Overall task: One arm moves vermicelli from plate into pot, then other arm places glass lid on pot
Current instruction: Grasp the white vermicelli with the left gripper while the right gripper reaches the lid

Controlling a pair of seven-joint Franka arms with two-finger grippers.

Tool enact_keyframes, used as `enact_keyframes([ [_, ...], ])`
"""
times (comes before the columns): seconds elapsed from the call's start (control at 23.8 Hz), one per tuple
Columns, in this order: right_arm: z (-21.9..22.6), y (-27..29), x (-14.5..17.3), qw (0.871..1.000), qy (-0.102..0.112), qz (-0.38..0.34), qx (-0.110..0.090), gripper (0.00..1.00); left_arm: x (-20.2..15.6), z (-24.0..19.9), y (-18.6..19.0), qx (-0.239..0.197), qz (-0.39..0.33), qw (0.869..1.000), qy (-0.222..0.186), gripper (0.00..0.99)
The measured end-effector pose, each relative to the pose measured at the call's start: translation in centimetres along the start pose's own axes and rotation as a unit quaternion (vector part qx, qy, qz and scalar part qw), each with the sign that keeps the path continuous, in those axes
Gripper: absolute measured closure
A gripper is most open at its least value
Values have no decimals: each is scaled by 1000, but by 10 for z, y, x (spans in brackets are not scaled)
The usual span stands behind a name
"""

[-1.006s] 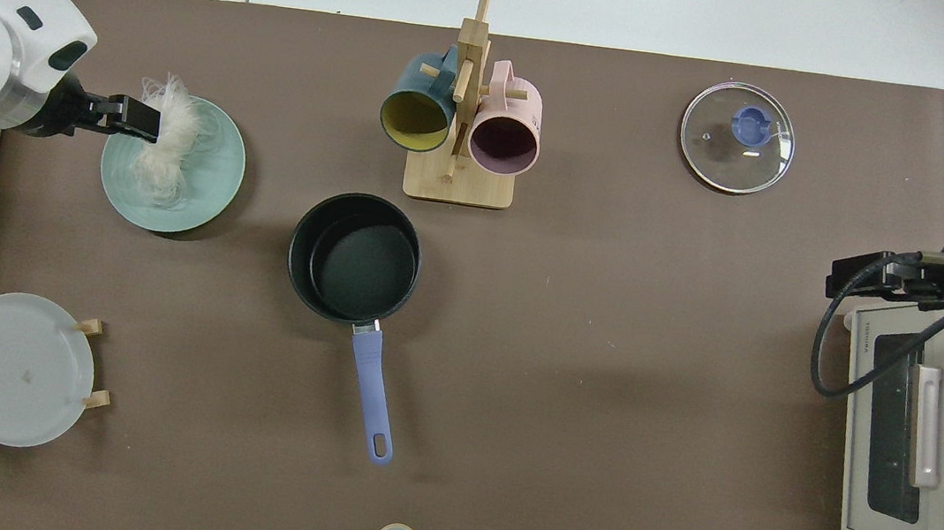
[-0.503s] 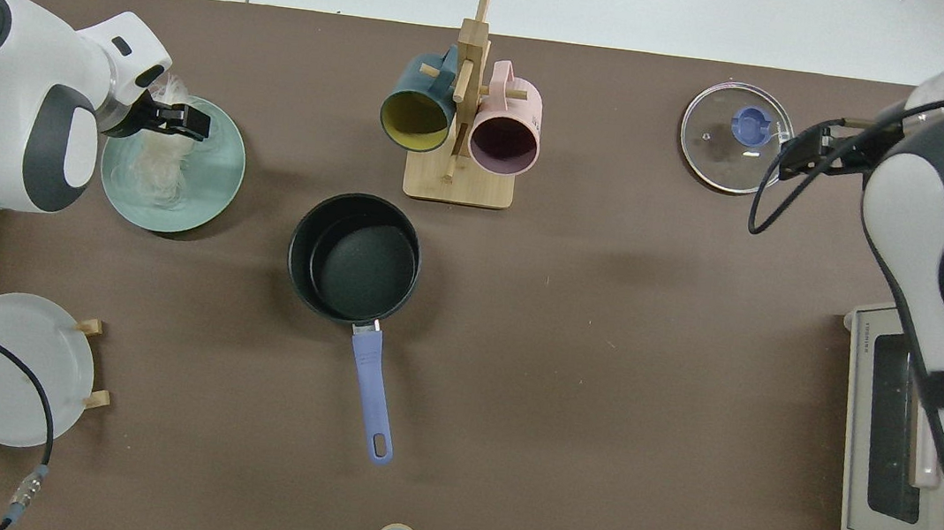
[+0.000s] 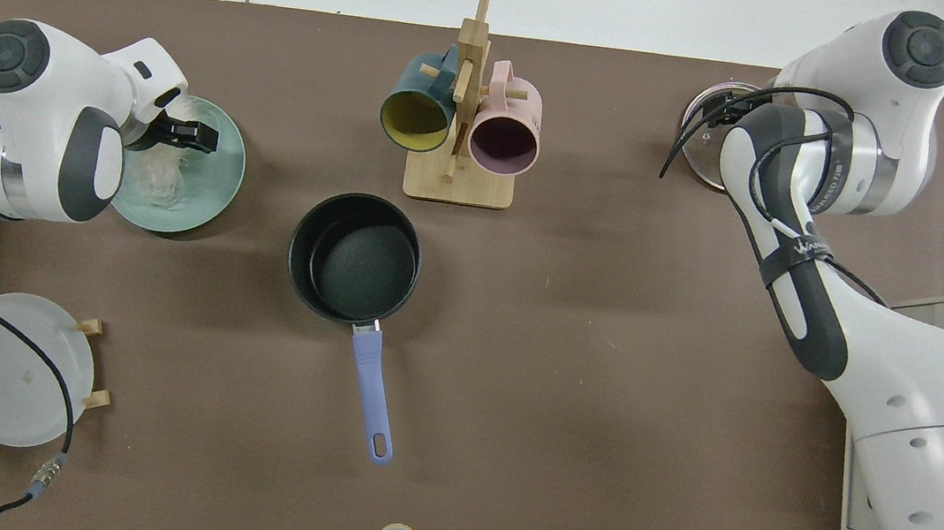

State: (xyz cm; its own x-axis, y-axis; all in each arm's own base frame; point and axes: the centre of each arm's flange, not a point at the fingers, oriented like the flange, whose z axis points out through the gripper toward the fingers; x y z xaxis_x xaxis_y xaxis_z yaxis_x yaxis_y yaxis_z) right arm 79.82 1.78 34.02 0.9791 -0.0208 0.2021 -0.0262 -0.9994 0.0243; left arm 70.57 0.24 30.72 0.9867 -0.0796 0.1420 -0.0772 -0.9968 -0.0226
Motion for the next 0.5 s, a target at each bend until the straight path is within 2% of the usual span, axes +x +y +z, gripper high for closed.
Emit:
enact_keyframes([
  [0.08,7,2,1,1000,6,1,-3,4,-1,4,-3,2,0,1000,-1,269],
  [0.13,9,3,2,1000,10,1,-3,4,-1,4,-5,3,0,1000,-1,300],
  [0.21,12,5,4,1000,18,2,-4,4,0,2,-8,4,0,1000,0,493],
  [0.25,12,6,4,1000,21,2,-4,4,0,1,-8,5,0,1000,0,537],
  [0.5,11,6,5,1000,23,3,-4,4,5,-10,-3,2,3,1000,-12,573],
])
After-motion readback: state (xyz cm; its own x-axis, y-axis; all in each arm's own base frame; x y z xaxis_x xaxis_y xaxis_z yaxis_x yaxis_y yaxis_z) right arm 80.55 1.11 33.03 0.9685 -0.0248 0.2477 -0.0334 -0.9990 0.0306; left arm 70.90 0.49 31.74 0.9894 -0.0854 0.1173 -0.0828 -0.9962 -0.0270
